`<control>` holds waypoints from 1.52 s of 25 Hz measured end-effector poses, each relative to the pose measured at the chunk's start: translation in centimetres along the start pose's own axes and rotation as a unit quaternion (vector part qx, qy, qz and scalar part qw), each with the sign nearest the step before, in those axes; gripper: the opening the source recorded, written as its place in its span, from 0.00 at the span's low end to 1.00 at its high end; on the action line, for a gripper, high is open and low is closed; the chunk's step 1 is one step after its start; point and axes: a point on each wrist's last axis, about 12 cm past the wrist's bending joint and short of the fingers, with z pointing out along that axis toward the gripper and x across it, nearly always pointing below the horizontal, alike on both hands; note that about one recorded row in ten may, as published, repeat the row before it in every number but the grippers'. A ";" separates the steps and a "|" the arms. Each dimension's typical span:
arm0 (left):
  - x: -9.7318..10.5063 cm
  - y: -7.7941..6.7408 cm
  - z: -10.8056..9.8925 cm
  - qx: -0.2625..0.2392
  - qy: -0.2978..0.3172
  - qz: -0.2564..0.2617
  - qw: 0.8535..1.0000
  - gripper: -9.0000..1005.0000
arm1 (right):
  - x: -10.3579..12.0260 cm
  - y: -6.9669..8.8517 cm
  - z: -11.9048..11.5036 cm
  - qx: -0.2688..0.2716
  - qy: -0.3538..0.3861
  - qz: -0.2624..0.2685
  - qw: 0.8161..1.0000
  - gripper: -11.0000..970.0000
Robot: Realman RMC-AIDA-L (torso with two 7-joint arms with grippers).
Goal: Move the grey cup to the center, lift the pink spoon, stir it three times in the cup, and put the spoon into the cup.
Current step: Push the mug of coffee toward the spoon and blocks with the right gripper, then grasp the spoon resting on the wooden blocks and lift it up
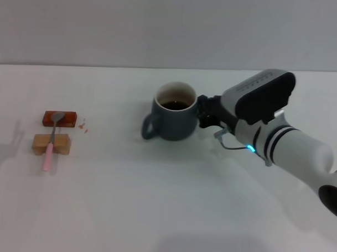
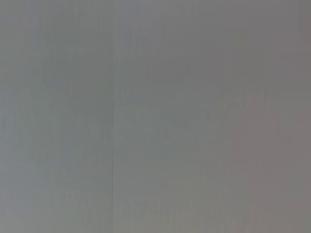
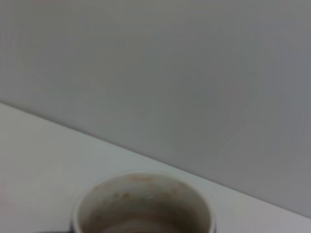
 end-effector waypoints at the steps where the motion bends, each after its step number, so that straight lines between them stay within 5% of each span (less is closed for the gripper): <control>1: 0.0 0.0 0.0 0.000 0.000 0.000 1.000 0.83 | -0.1 0.4 0.0 -0.007 -0.002 -0.004 1.000 0.01; 8: 0.0 -0.1 0.1 0.001 -0.001 0.000 1.000 0.83 | -0.5 1.2 0.2 -0.021 -0.009 -0.008 1.000 0.01; 13: 0.0 0.0 0.0 0.000 -0.001 0.000 1.000 0.83 | 0.6 -0.1 -1.0 0.002 -0.045 0.010 0.999 0.01; 18: 0.0 0.1 -0.2 -0.002 0.000 0.000 1.000 0.83 | 3.2 -2.6 -4.7 0.060 -0.136 0.041 0.988 0.01; 25: 0.2 0.1 -1.0 0.003 0.004 0.003 1.000 0.83 | 7.3 -5.4 -12.4 0.182 -0.263 0.050 0.946 0.01; 31: 0.3 -0.4 -2.6 0.026 -0.002 0.003 1.000 0.82 | 10.7 -6.6 -17.9 0.312 -0.274 0.053 0.908 0.01; 38: 0.8 -2.7 -4.6 0.101 0.012 -0.001 0.995 0.82 | 12.9 -6.8 -20.1 0.355 -0.248 0.069 0.899 0.01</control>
